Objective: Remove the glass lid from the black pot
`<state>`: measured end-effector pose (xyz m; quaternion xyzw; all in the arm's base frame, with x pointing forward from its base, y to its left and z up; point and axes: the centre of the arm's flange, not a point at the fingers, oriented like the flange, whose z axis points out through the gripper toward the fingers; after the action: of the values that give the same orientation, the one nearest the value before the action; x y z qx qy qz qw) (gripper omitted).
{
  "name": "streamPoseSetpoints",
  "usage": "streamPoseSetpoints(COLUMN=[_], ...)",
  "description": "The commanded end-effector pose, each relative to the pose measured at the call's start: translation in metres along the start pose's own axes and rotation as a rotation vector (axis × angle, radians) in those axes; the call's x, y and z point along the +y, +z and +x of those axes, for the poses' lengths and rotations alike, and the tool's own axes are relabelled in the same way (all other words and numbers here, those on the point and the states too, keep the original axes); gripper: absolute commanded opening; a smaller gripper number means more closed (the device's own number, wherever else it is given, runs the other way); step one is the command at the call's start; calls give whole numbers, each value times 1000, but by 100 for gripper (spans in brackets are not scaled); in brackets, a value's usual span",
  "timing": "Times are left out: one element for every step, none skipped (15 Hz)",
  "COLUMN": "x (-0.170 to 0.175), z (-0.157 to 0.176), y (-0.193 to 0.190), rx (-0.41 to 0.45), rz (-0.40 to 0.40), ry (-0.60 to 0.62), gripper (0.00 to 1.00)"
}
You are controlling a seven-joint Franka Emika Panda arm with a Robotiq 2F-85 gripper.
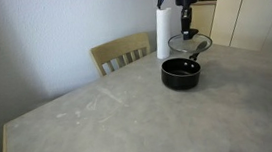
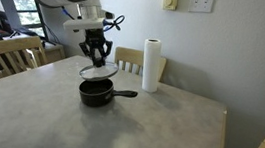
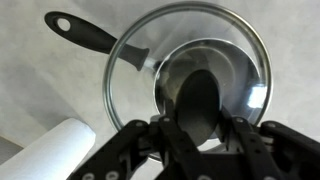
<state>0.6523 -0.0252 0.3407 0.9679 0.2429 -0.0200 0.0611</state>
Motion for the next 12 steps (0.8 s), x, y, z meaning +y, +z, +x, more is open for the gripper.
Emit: streamPoseSetpoints(x=[23,32,45,57,70,84,97,109,119,127,135,139], z=[-49,-59,-71,-82,-95,-108,-121,-133,-145,-156,-168,-177], y=[-7,-6,-4,-1,3,9,14,21,28,34,41,46], rx=[4,1,2,2,1,3,6,5,3,2,0,-2], rz=[-29,-34,-33,-35,-31,-29,-26,-24,-21,-17,-11,-3], ry=[-20,-22,-23,-23,-23,-24,-29,-30,-37,-47,-57,-68], gripper=[14,14,14,14,14,14,14,14,14,14,14,14])
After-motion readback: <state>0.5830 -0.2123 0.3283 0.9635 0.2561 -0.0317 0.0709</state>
